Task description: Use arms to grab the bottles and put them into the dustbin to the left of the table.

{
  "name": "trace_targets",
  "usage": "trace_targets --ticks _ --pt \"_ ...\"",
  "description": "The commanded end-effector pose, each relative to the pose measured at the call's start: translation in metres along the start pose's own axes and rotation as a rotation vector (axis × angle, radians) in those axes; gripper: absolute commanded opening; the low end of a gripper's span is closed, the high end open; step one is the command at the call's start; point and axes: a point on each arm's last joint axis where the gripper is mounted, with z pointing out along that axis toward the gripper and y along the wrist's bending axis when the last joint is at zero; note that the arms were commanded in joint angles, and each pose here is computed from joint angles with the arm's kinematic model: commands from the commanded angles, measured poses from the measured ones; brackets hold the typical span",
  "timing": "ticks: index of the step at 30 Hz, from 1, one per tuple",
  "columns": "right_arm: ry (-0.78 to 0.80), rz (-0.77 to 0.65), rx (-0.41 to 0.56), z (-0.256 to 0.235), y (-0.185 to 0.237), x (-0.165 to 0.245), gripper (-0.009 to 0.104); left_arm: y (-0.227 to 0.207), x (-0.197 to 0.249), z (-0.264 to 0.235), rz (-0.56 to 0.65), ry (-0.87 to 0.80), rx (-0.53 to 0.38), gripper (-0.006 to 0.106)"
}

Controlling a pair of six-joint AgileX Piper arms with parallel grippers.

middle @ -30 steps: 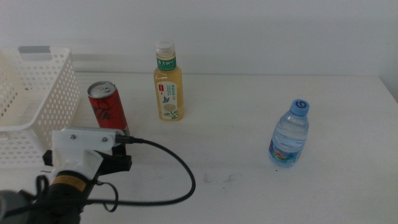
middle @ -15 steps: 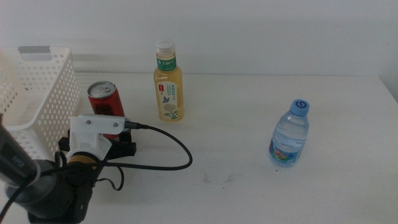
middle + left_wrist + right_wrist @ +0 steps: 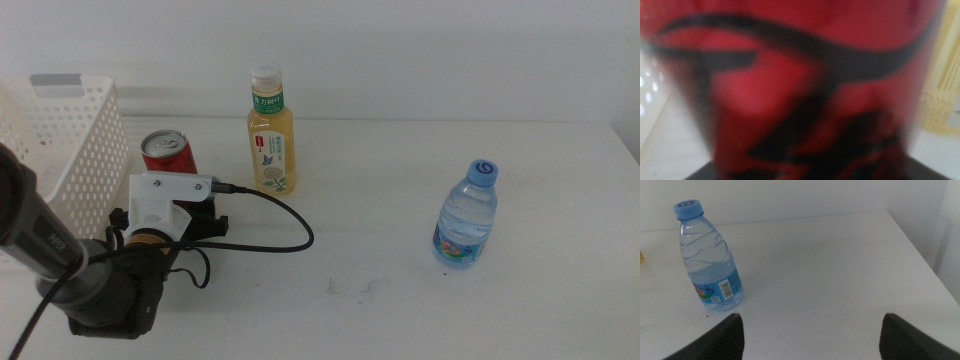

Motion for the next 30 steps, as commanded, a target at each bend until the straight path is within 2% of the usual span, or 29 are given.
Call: trace_targets --ticks 1,4,6,12,15,20,25,27,30 --pt "-0.009 -0.006 0.007 0.000 -0.001 0.001 0.090 0.001 -0.007 -0.006 0.002 -0.019 0.014 0.054" --pt "-0.009 -0.006 0.007 0.000 -0.001 0.001 0.090 0.002 -0.025 -0.027 0.001 -0.030 0.033 0.014" --pt "-0.009 -0.006 0.007 0.000 -0.001 0.001 0.090 0.001 -0.037 -0.042 -0.008 0.045 0.048 -0.002" --pt "-0.009 -0.006 0.007 0.000 -0.001 0.001 0.090 -0.004 -0.104 -0.096 -0.056 0.391 0.137 -0.002" --pt "-0.009 -0.006 0.007 0.000 -0.001 0.001 0.090 0.005 -0.139 -0.111 -0.035 0.569 0.141 -0.002" --pt "-0.009 -0.006 0.007 0.000 -0.001 0.001 0.090 0.043 -0.205 -0.103 0.021 0.663 0.085 -0.002" --pt "-0.009 -0.006 0.007 0.000 -0.001 0.001 0.090 0.102 -0.261 -0.092 0.104 0.739 -0.038 -0.002" --pt "-0.009 -0.006 0.007 0.000 -0.001 0.001 0.090 0.124 -0.269 -0.081 0.115 0.775 -0.069 -0.002" --pt "-0.009 -0.006 0.007 0.000 -0.001 0.001 0.090 0.158 -0.264 -0.059 0.066 0.819 -0.125 -0.002"
